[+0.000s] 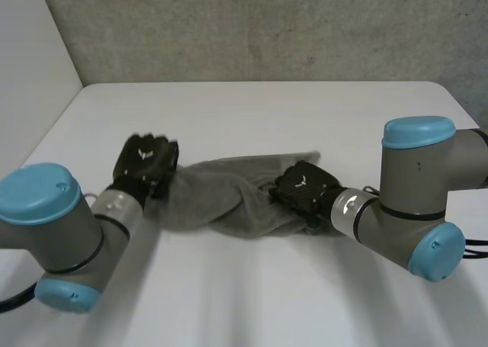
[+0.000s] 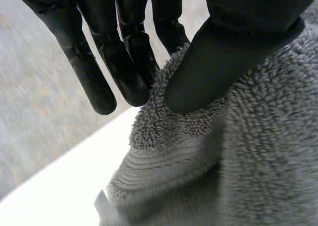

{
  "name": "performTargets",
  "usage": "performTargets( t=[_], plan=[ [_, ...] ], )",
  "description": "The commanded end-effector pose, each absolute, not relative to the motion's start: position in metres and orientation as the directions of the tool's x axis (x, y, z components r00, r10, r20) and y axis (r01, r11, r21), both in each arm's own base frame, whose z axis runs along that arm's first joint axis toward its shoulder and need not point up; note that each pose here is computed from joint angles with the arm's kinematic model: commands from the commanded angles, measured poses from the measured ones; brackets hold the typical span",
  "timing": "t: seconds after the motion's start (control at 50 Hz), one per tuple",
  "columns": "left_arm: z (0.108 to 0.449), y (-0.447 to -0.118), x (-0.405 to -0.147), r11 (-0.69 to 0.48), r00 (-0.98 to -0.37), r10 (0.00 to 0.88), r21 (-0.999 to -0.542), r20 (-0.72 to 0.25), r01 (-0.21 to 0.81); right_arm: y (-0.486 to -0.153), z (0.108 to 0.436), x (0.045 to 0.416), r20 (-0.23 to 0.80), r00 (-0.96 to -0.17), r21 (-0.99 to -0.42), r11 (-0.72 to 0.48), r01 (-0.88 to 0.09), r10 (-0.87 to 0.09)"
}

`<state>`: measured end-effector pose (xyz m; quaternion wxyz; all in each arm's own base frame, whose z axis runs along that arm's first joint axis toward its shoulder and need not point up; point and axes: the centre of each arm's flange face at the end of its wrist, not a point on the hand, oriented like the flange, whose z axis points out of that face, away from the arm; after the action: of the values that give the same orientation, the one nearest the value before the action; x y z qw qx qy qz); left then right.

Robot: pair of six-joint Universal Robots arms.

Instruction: Fold the towel.

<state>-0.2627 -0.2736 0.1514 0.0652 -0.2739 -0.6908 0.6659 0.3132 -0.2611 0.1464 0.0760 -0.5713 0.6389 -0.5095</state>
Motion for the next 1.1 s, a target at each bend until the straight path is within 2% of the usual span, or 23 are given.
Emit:
performTargets(
  t=[0.02,0.04,0.06,0.1,0.12,0.16,0.26,0.34,0.4,0.66,0.9,0.98,1.0,1.02,1.04,1.06,1.08,1.1],
  plan=[
    [0.146,-0.260,-0.256,-0.009,-0.810,0.478,-0.925,-0.338,0.381,-0.272,0.174,0.303,0.420,-0.507,-0.821,-0.077,-0.566,-0.753],
    [0.153,-0.258,-0.255,-0.019,-0.812,0.476,-0.927,-0.339,0.375,-0.274,0.182,0.300,0.379,-0.556,-0.853,-0.045,-0.521,-0.740],
    [0.153,-0.258,-0.255,-0.019,-0.812,0.476,-0.927,-0.339,0.375,-0.274,0.182,0.300,0.378,-0.556,-0.853,-0.045,-0.520,-0.740],
    [0.169,-0.251,-0.253,-0.051,-0.817,0.464,-0.931,-0.342,0.361,-0.278,0.193,0.290,0.280,-0.648,-0.904,0.032,-0.425,-0.708],
    [0.169,-0.251,-0.253,-0.051,-0.817,0.464,-0.931,-0.342,0.361,-0.278,0.193,0.290,0.279,-0.649,-0.905,0.033,-0.425,-0.708],
    [0.179,-0.245,-0.249,-0.072,-0.821,0.455,-0.933,-0.345,0.352,-0.281,0.198,0.280,0.205,-0.707,-0.929,0.092,-0.358,-0.677],
    [0.190,-0.235,-0.242,-0.087,-0.827,0.440,-0.933,-0.350,0.348,-0.295,0.199,0.266,0.167,-0.756,-0.937,0.138,-0.322,-0.633],
    [0.193,-0.228,-0.238,-0.086,-0.827,0.438,-0.932,-0.352,0.351,-0.303,0.194,0.261,0.163,-0.768,-0.932,0.158,-0.325,-0.619],
    [0.195,-0.222,-0.232,-0.080,-0.831,0.430,-0.932,-0.352,0.353,-0.311,0.175,0.257,0.154,-0.768,-0.909,0.216,-0.357,-0.622],
    [0.199,-0.205,-0.225,-0.087,-0.833,0.426,-0.933,-0.353,0.350,-0.329,0.133,0.263,0.193,-0.733,-0.868,0.234,-0.438,-0.652],
    [0.204,-0.207,-0.225,-0.104,-0.837,0.418,-0.934,-0.353,0.342,-0.340,0.132,0.269,0.193,-0.733,-0.881,0.215,-0.423,-0.652],
    [0.211,-0.213,-0.226,-0.132,-0.840,0.409,-0.934,-0.356,0.332,-0.348,0.151,0.274,0.216,-0.730,-0.903,0.153,-0.403,-0.648],
    [0.222,-0.221,-0.230,-0.176,-0.840,0.405,-0.932,-0.362,0.317,-0.356,0.168,0.276,0.239,-0.734,-0.917,0.099,-0.385,-0.636],
    [0.236,-0.232,-0.234,-0.232,-0.839,0.399,-0.926,-0.370,0.298,-0.356,0.168,0.276,0.240,-0.734,-0.918,0.099,-0.385,-0.636],
    [0.236,-0.232,-0.234,-0.232,-0.839,0.399,-0.926,-0.370,0.298,-0.364,0.195,0.278,0.273,-0.741,-0.932,0.023,-0.362,-0.614],
    [0.253,-0.245,-0.240,-0.298,-0.840,0.388,-0.914,-0.378,0.274,-0.364,0.195,0.278,0.273,-0.741,-0.932,0.022,-0.362,-0.613],
    [0.270,-0.260,-0.246,-0.357,-0.845,0.374,-0.900,-0.383,0.250,-0.371,0.229,0.281,0.309,-0.752,-0.941,-0.074,-0.330,-0.582],
    [0.270,-0.260,-0.246,-0.358,-0.845,0.374,-0.900,-0.383,0.249,-0.377,0.266,0.282,0.342,-0.771,-0.940,-0.180,-0.291,-0.537]
  ],
)
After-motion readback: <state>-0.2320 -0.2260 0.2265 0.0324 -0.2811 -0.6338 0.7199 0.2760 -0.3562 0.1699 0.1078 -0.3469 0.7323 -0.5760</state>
